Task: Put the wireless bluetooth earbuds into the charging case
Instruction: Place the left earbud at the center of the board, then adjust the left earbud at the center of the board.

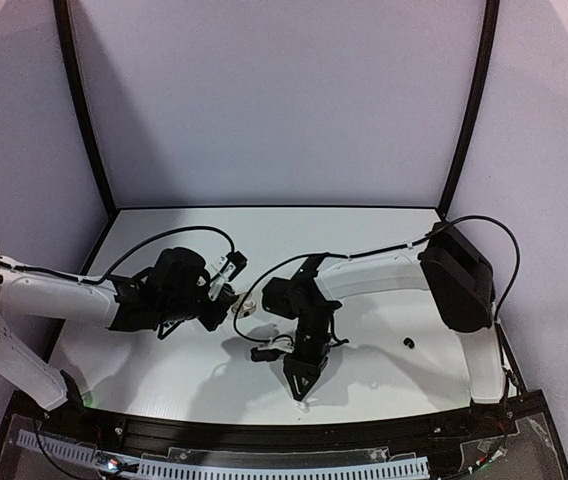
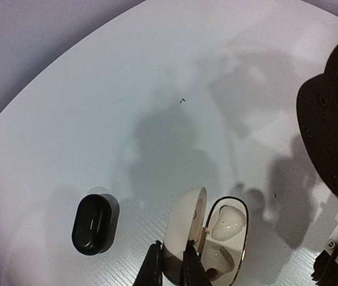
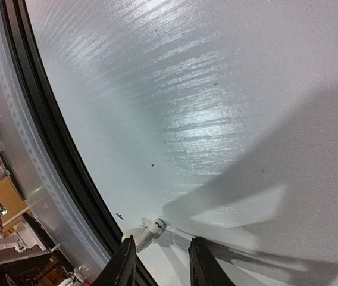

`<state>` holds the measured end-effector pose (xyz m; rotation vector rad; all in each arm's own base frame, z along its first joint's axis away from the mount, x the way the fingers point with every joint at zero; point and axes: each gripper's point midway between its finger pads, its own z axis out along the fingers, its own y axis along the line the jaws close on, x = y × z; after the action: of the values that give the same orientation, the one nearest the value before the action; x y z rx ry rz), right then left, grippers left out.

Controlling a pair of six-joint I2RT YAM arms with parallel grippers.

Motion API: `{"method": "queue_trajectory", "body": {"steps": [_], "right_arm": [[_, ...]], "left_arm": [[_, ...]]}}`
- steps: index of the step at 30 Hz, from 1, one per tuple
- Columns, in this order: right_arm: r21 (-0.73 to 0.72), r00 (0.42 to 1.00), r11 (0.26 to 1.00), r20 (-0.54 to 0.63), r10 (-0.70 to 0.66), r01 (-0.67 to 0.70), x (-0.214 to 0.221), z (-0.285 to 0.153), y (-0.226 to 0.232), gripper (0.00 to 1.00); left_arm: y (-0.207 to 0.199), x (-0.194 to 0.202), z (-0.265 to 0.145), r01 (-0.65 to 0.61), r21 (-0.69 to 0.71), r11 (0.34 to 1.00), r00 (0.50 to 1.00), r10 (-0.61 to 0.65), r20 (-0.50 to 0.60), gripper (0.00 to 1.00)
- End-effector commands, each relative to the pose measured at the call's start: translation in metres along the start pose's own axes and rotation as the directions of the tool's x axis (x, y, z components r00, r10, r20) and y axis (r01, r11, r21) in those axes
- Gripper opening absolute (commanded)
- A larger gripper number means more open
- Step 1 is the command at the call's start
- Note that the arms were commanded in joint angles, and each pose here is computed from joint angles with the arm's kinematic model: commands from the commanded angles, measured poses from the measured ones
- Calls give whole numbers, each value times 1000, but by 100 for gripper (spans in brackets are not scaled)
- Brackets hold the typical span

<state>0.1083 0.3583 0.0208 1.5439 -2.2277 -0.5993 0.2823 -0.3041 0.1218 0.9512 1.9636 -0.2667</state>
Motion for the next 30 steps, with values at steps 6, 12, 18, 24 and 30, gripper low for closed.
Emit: {"method": "queue_trajectory", "body": {"steps": [6, 12, 18, 24, 30], "right_arm": [[296, 992, 949, 99, 82, -108, -17, -27, -47, 27], [218, 896, 948, 428, 122, -233, -42, -75, 12, 21], [176, 904, 962, 410, 121, -209, -26, -36, 52, 15], [155, 958, 975, 261, 116, -160, 1, 23, 60, 5], [146, 944, 972, 300, 136, -186, 2, 18, 64, 3]], "left_arm": [[4, -7, -10, 18, 4, 1000, 1000, -18, 22, 1], [7, -7, -11, 26, -2, 1000, 999, -26, 27, 1], [8, -9, -14, 28, -1, 1000, 999, -28, 43, 1], [13, -8, -18, 35, -16, 999, 998, -35, 47, 1], [18, -3, -19, 47, -27, 999, 998, -46, 35, 1]]}}
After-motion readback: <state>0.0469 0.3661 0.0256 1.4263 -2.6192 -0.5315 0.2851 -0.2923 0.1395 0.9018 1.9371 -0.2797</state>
